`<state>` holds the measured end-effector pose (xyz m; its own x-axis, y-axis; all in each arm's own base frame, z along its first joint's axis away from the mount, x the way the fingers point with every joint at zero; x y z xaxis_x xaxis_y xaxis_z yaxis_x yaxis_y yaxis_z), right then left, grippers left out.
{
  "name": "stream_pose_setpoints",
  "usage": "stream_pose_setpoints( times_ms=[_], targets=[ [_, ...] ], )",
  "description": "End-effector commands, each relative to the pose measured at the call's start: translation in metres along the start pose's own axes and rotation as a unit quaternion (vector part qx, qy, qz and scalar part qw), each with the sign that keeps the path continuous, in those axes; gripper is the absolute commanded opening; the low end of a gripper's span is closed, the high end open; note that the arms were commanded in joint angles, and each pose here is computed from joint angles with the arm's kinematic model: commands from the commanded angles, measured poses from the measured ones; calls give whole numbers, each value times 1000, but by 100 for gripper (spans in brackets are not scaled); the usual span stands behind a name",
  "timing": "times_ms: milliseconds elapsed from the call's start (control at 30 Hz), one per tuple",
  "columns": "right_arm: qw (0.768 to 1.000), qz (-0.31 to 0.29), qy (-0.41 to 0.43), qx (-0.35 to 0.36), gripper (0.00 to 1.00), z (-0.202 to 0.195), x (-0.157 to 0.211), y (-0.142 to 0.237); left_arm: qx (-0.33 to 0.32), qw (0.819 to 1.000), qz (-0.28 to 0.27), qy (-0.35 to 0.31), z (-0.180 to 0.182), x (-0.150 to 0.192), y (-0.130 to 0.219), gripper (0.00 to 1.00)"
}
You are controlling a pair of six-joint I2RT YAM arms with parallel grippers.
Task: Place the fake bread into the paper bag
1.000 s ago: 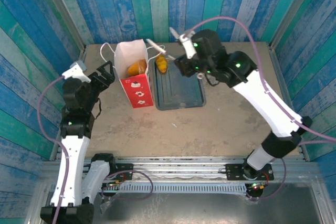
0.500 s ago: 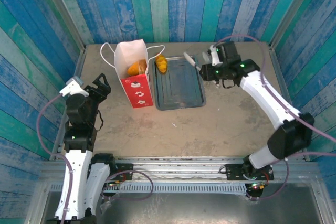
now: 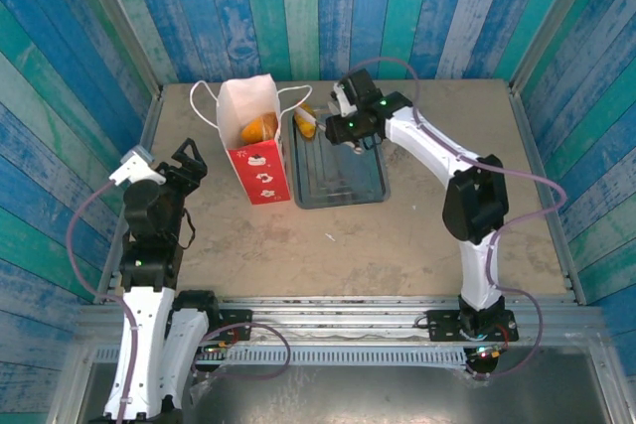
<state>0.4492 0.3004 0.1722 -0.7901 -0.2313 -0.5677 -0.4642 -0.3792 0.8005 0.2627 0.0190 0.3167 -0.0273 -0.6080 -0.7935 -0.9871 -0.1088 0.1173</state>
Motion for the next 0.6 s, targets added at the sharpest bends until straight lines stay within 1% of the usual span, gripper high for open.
stream_pose_setpoints(
  times_ms=[0,67,300,567],
  targets=[
    [999,9,3,31,66,-9,-7,-13,1,1000,1,-6,-1,-1,0,94],
    [999,17,8,38,66,-10,-7,-25,0,1000,1,-6,0,0,0,94],
    [998,16,28,60,66,-10,-15,-48,7,1000,8,-10,1,6,-2,94],
    [998,33,33,37,66,-1,-9,-71,8,1000,17,-15,1,10,-7,94]
  ],
)
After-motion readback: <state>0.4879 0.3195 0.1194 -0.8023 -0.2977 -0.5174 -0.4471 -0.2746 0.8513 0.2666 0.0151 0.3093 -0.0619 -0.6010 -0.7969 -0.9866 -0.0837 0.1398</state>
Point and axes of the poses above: each hand's point on the last joint's axis, 136 mm out from that joint toward the fingers, its own y axis back along the fingers, its own z axis along the line the jaws close on, x = y × z, the point moved 1 cm from there along y, back along the fingers, and after that the axes turned 1 degree about -y, right-handed, at the moved point
